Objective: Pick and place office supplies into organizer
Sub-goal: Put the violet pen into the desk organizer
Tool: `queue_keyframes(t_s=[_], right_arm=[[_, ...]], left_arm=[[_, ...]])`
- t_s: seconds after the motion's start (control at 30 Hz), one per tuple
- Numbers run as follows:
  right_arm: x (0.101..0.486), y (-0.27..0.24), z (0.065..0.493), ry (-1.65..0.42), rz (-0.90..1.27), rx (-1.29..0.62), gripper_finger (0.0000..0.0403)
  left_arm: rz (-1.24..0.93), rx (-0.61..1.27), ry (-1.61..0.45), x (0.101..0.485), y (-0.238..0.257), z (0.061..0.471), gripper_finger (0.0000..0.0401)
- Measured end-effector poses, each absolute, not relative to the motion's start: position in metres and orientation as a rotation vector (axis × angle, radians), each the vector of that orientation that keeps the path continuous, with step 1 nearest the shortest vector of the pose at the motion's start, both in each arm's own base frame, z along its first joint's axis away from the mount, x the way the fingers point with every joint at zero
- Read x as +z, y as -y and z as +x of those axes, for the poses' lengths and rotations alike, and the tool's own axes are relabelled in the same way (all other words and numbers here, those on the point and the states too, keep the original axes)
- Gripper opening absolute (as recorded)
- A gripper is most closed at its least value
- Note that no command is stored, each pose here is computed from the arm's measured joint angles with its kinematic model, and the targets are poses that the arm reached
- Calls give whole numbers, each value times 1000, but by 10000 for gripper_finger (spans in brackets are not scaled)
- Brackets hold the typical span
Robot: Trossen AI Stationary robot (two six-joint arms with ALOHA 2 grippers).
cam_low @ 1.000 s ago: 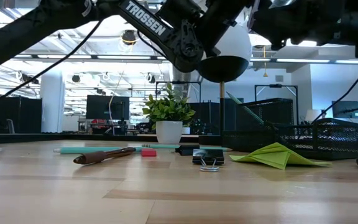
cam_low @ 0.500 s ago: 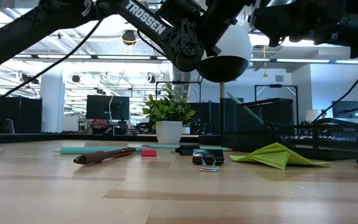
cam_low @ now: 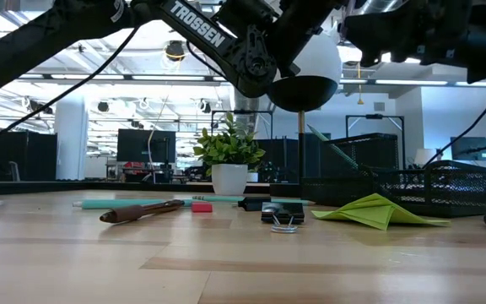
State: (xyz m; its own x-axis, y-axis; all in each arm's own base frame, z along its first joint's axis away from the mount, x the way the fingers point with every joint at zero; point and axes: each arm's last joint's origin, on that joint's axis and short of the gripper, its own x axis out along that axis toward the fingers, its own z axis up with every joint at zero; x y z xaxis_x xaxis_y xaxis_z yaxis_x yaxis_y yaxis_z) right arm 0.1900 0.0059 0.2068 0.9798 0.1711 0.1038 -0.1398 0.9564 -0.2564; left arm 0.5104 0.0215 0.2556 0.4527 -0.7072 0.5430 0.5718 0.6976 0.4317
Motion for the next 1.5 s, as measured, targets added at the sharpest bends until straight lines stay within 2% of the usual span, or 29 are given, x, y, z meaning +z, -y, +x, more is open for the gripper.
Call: queue_keyframes(t_s=[0.63, 0.8, 0.97, 1.33, 1.5], right_arm=[[206, -7, 190, 125, -244, 208, 69], [205, -8, 190, 118, -256, 227, 46], [205, -7, 190, 127, -326, 216, 4], [206, -7, 190, 122, -216, 220, 0], [206, -6, 190, 109, -199, 181, 24]], left_arm=[[199, -821, 761, 255, -14, 511, 42], [158, -837, 744, 256, -14, 510, 43], [61, -869, 717, 256, -9, 510, 44], [44, -880, 711, 257, -9, 510, 45], [41, -888, 706, 257, -8, 509, 45]])
